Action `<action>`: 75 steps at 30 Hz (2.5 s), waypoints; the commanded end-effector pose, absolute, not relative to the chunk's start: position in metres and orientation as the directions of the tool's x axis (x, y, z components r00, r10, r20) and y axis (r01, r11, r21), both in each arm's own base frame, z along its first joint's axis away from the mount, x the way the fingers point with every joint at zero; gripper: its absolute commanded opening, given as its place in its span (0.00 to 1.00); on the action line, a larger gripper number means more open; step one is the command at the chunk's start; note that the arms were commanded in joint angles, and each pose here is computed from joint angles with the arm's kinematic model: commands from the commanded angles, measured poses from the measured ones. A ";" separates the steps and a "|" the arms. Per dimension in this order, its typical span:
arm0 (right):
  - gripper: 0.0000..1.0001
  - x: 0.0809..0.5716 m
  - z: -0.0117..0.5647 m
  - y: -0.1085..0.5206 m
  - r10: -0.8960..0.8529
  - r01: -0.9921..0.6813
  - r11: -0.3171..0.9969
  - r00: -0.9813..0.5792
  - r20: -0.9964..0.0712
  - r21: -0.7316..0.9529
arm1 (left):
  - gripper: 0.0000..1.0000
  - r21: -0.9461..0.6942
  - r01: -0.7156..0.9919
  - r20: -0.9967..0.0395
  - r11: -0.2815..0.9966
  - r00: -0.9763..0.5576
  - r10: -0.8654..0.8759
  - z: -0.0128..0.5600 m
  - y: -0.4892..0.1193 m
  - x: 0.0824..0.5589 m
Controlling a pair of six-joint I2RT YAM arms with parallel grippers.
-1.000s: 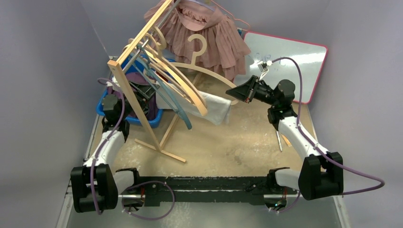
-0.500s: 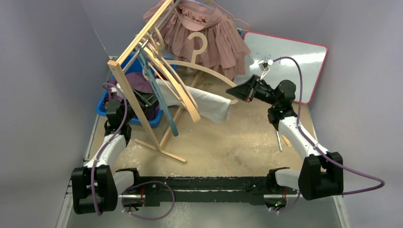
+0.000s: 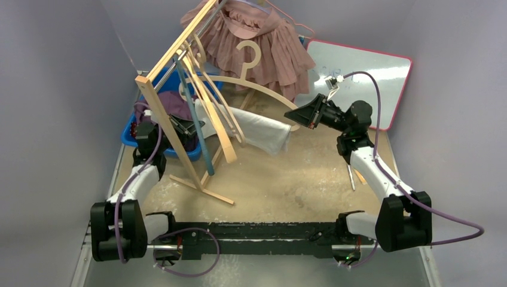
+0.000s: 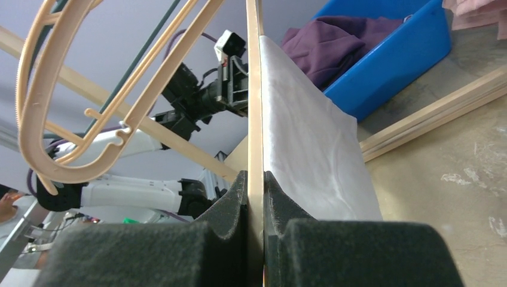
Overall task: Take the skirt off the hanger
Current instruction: Remove the skirt from the hanger, then place the skirt in the bin.
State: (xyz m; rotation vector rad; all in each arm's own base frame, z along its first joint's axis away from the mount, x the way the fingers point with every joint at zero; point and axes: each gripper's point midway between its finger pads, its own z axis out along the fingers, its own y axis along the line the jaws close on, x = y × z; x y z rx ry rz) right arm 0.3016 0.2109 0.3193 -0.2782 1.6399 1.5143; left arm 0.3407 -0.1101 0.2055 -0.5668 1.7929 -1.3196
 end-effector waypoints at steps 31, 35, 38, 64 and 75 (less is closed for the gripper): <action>0.00 0.359 0.269 0.114 0.245 -0.353 0.878 -0.249 -0.937 0.323 | 0.00 -0.461 -0.501 -0.846 0.732 0.000 -0.533 0.364 0.066 0.242; 0.00 0.358 0.271 0.118 0.241 -0.379 0.867 -0.253 -0.937 0.325 | 0.00 -0.438 -0.531 -0.870 0.725 0.049 -0.490 0.383 0.077 0.232; 0.00 0.356 0.275 0.123 0.236 -0.403 0.855 -0.255 -0.938 0.325 | 0.00 -0.437 -0.513 -0.877 0.738 0.061 -0.477 0.394 0.075 0.233; 0.00 0.333 0.307 0.126 0.230 -0.465 0.834 -0.197 -0.953 0.297 | 0.00 -0.774 0.073 -0.605 0.629 0.211 -0.768 0.509 0.016 0.364; 0.00 0.329 0.308 0.128 0.230 -0.477 0.827 -0.193 -0.954 0.296 | 0.00 -0.798 0.328 -0.466 0.506 0.195 -0.863 0.578 -0.002 0.391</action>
